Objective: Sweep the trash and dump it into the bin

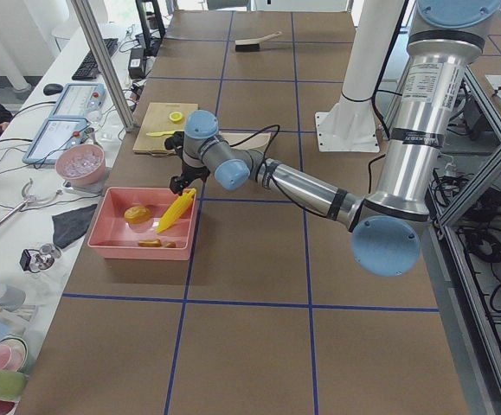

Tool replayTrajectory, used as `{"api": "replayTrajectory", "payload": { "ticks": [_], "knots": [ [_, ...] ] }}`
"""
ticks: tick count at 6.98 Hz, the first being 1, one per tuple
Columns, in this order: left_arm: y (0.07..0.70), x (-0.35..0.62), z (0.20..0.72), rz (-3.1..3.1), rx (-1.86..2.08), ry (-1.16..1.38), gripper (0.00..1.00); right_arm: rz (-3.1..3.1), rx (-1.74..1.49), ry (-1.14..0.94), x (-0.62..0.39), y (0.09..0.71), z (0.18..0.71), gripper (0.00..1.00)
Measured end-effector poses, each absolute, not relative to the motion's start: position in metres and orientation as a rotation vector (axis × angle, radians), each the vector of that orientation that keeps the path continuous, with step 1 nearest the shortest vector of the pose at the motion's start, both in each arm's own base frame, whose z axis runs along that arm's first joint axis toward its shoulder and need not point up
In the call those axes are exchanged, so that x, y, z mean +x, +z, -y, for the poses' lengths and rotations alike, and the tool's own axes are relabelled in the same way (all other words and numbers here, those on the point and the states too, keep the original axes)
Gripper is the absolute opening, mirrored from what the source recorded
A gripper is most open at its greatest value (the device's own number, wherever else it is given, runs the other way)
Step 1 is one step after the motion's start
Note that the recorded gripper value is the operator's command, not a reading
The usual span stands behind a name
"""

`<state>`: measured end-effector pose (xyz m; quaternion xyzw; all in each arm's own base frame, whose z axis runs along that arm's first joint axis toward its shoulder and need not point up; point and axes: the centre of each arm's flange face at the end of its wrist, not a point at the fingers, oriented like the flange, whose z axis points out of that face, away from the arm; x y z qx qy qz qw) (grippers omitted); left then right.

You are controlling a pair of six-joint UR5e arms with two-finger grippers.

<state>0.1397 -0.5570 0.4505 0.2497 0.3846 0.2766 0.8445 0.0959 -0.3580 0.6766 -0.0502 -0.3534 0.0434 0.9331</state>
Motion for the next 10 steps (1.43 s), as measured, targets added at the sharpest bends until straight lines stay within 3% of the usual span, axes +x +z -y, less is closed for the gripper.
{"api": "replayTrajectory", "payload": {
  "ticks": [2,5,10],
  "knots": [
    [0.524,0.08,0.555,-0.867,0.328,0.412,0.99,0.723,-0.099,0.085,0.096,0.676,0.359,1.0],
    [0.625,0.008,0.487,-0.934,0.16,0.215,0.99,0.726,-0.099,0.084,0.096,0.676,0.358,1.0],
    [0.668,-0.049,0.444,-0.84,0.089,0.075,0.99,0.739,-0.09,0.082,0.095,0.67,0.359,1.0]
  ]
}}
